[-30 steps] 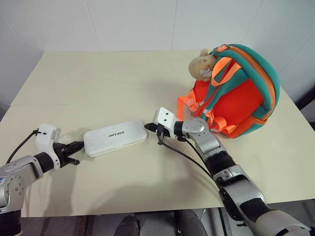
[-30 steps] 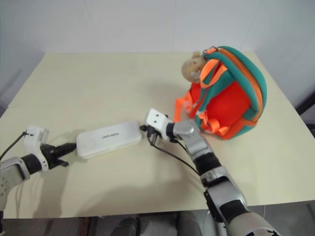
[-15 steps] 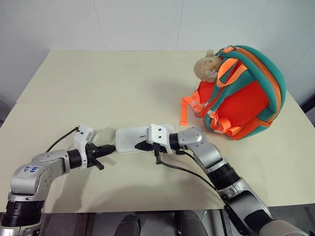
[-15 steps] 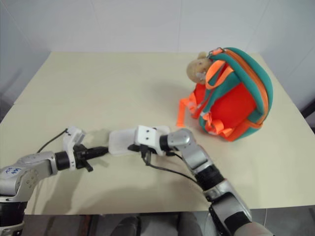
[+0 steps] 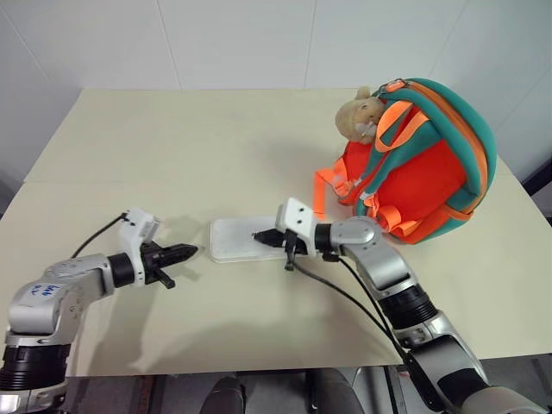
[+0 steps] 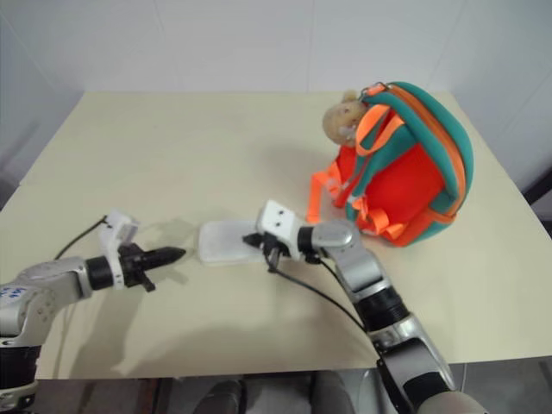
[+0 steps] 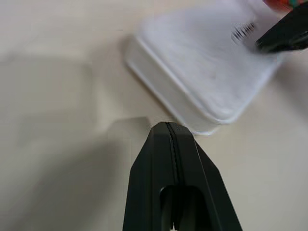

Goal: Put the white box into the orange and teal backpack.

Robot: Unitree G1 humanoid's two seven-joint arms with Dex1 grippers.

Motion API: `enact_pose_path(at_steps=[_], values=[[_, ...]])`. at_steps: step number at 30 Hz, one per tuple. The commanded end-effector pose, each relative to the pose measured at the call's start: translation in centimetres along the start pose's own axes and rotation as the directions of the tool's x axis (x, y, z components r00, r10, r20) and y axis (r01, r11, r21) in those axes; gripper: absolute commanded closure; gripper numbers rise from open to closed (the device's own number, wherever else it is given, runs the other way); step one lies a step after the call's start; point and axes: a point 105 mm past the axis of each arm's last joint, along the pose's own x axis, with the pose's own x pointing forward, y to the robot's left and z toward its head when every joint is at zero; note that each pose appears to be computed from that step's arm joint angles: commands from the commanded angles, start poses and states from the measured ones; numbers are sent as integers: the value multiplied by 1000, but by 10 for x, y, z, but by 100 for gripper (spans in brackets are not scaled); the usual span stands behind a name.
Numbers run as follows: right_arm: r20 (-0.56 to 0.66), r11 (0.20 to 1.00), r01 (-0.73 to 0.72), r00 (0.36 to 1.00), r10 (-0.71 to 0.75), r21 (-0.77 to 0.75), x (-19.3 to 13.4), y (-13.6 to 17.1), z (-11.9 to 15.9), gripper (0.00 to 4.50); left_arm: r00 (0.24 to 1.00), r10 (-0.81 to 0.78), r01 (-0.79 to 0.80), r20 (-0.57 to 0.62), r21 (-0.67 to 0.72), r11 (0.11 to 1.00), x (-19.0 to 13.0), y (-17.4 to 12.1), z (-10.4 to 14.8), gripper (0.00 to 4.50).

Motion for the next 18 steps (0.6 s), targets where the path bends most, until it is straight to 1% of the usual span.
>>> enact_pose_path(at_steps=[1,3,6,11,18], values=[[52,995,93,994,-92,-21,-15,-18,20,438,999,39,-39,20,24,999,-16,9,6,450],[33,987,158,987,-158,-19,-25,-30,17,438,998,54,-54,27,25,998,-19,14,7,450],[10,978,207,978,-207,-18,-33,-39,12,438,998,54,-55,37,27,998,-19,16,10,450],[-38,956,294,955,-294,-8,-56,-53,2,438,999,11,-12,44,31,999,-8,10,13,450],[-105,923,385,917,-386,-27,-78,-66,-12,438,999,-16,14,43,36,999,2,8,14,450]])
